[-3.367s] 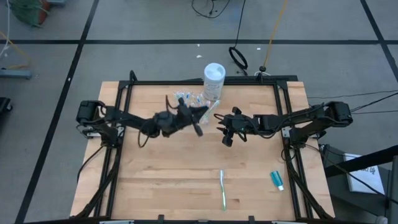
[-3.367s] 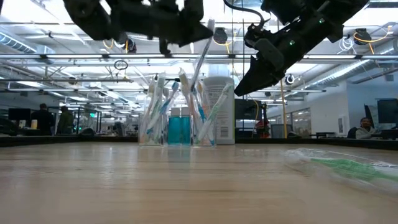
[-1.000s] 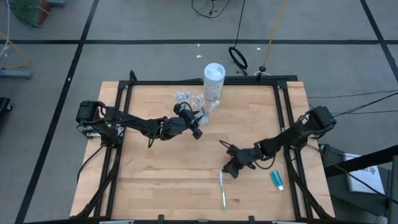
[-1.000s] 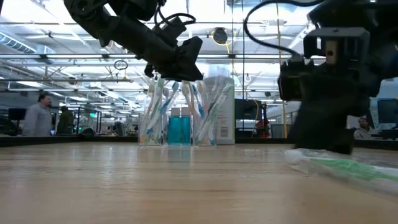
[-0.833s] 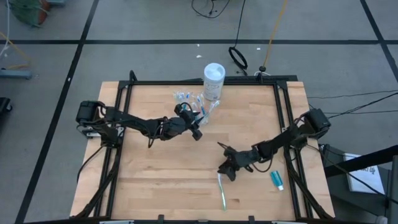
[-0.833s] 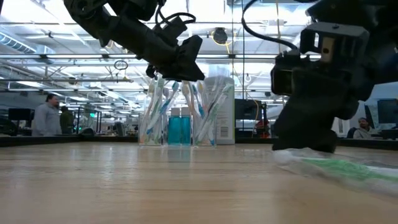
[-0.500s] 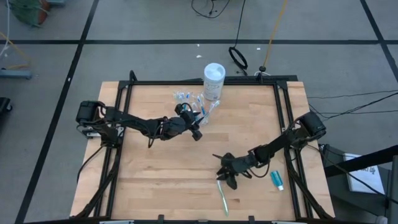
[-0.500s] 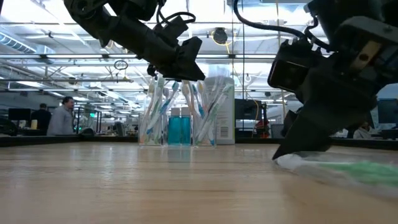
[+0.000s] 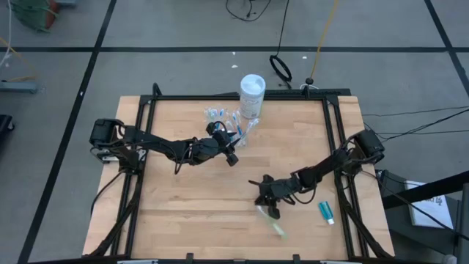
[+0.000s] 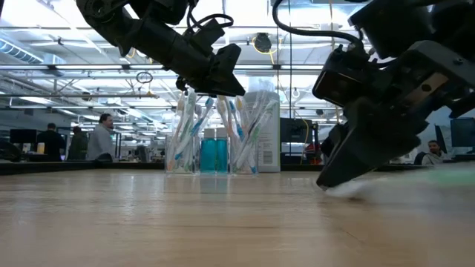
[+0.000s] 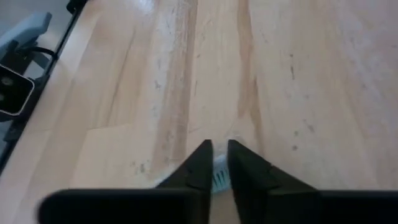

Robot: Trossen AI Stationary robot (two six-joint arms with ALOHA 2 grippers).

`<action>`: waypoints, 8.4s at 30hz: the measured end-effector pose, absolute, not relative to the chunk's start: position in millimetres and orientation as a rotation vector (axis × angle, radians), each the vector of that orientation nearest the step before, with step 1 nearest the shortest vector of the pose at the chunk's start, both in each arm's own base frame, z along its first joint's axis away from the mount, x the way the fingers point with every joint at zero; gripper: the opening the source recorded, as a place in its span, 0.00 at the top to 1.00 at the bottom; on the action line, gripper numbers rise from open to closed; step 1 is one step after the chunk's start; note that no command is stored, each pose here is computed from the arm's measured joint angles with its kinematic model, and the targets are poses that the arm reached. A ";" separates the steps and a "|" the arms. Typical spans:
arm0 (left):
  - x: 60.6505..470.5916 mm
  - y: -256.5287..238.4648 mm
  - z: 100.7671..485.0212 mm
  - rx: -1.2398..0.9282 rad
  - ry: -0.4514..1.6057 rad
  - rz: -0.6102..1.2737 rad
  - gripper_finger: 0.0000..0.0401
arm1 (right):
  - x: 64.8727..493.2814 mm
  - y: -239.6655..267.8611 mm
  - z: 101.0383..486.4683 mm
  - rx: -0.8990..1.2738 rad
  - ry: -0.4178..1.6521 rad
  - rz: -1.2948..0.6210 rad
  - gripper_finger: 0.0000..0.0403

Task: Pick & Place toothbrushing station
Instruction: Put the green toothbrush into the transparent organizer, then put the blue mouthwash into the transparent organizer

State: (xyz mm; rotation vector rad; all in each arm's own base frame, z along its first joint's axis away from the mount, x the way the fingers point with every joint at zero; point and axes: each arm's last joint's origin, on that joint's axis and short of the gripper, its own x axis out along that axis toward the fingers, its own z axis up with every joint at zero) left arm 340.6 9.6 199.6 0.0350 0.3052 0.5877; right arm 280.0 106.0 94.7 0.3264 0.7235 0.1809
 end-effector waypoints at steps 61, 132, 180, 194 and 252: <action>362.5 -17.4 165.0 -0.369 0.309 -0.014 0.54 | 286.2 24.3 196.3 -0.361 0.255 0.010 1.00; 242.6 54.2 241.8 -0.213 0.773 0.565 0.95 | 284.8 22.5 188.6 0.008 0.325 -0.045 0.79; 192.8 60.9 292.0 -0.153 0.577 0.648 0.55 | 136.1 93.0 178.7 1.246 1.763 -0.561 0.68; 200.7 62.9 302.7 -0.061 0.469 0.617 0.55 | 124.0 133.8 165.3 1.192 1.850 -0.647 0.68; 248.7 2.4 288.8 -0.030 0.428 0.136 0.55 | 248.4 37.6 200.4 0.235 0.544 -0.056 0.76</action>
